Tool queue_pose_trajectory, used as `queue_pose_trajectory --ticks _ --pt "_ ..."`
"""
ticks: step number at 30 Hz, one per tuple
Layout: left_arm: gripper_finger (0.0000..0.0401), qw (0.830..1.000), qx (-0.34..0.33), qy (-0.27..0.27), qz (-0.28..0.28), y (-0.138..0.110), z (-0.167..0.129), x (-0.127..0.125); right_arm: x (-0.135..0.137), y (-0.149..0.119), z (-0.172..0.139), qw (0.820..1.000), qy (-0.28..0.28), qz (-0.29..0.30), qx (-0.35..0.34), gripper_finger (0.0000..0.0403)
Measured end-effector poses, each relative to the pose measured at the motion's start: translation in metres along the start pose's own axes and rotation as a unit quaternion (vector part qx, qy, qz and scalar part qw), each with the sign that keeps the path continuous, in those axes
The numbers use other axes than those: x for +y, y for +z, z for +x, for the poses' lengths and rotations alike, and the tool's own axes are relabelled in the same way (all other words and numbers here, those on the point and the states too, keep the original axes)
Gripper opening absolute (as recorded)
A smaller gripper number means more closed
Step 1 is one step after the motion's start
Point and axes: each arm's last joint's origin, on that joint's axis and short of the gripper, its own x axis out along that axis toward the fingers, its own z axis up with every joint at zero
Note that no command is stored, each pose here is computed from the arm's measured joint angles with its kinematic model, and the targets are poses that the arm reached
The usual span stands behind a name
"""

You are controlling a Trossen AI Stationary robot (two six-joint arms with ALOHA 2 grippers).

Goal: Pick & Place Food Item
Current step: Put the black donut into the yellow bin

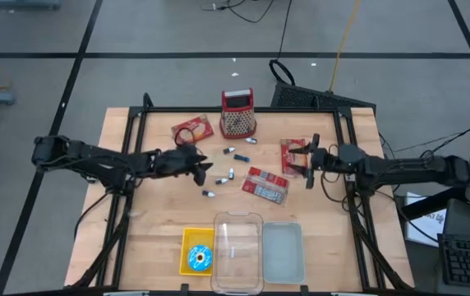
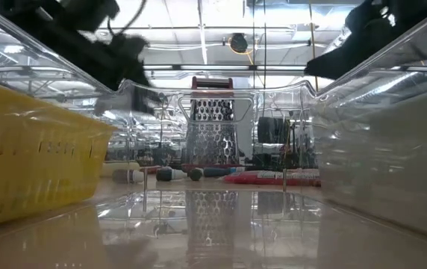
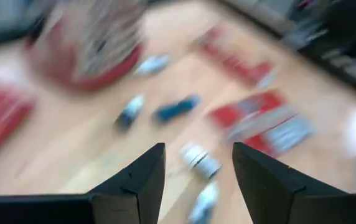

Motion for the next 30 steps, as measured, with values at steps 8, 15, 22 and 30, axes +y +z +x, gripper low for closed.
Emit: queue_pose_trajectory --ticks 8,15,22,30 --pt "0.0186 0.98 0.084 0.139 -0.113 -0.009 0.002 0.039 -0.012 -0.01 0.001 0.999 -0.039 0.018 0.022 0.0211" --pt "0.0186 0.963 0.101 0.204 -0.146 -0.007 0.001 0.063 -0.013 -0.017 0.001 0.996 -0.043 0.06 0.058 0.021" --pt "0.0186 0.95 0.126 0.244 -0.15 -0.009 -0.001 0.076 -0.009 -0.037 -0.001 0.99 -0.04 0.123 0.055 0.0211" --pt "0.0186 0.955 0.138 0.237 -0.114 -0.009 -0.002 0.076 -0.007 -0.048 -0.009 0.989 -0.039 0.136 -0.034 0.0212"
